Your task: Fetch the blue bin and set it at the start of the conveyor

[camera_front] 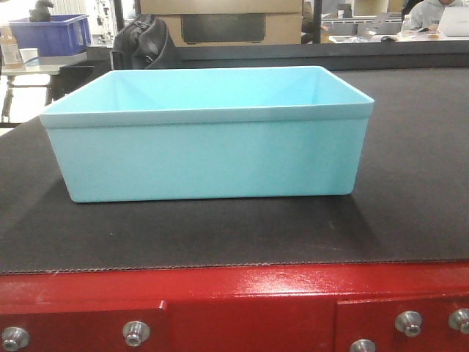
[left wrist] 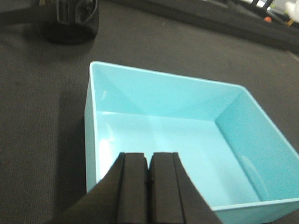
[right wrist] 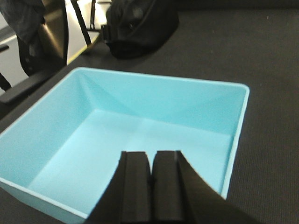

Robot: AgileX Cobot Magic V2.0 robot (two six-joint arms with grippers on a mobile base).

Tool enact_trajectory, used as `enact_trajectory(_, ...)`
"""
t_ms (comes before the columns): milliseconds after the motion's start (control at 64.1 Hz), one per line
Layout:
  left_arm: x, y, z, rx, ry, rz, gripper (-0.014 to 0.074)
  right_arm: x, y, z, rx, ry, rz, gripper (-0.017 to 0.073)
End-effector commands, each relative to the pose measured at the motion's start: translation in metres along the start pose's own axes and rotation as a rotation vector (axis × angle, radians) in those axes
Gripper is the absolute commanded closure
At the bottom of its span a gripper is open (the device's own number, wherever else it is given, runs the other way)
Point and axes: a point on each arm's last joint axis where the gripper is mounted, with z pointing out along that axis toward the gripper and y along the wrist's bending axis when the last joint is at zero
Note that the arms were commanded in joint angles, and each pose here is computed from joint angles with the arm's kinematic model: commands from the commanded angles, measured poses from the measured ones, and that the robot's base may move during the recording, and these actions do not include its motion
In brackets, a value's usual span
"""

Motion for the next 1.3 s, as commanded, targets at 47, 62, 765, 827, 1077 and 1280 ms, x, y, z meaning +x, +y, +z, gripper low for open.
enact_trajectory(47, -0.012, -0.005, -0.024, 0.038, -0.100, 0.004, 0.0704, -0.014, 0.001, -0.026, 0.007, -0.061, -0.017, 0.0726)
enact_trajectory(62, -0.014, -0.006, -0.028, 0.043, -0.114, 0.004, 0.0704, -0.015, 0.001, -0.029, 0.012, -0.061, -0.017, 0.0726)
enact_trajectory(765, -0.035, -0.012, -0.102, 0.128, -0.362, 0.004, 0.0704, -0.046, 0.004, -0.149, 0.023, -0.336, -0.004, 0.0726)
enact_trajectory(827, -0.035, -0.012, -0.102, 0.128, -0.362, 0.004, 0.0704, -0.047, 0.004, -0.150, 0.021, -0.341, -0.004, 0.0726)
enact_trajectory(1077, -0.035, -0.012, -0.102, 0.128, -0.362, 0.004, 0.0704, -0.047, 0.004, -0.150, 0.021, -0.341, -0.004, 0.0726)
enact_trajectory(1280, -0.035, -0.012, -0.102, 0.128, -0.362, 0.004, 0.0704, -0.046, 0.004, -0.151, 0.026, -0.340, -0.021, 0.0726)
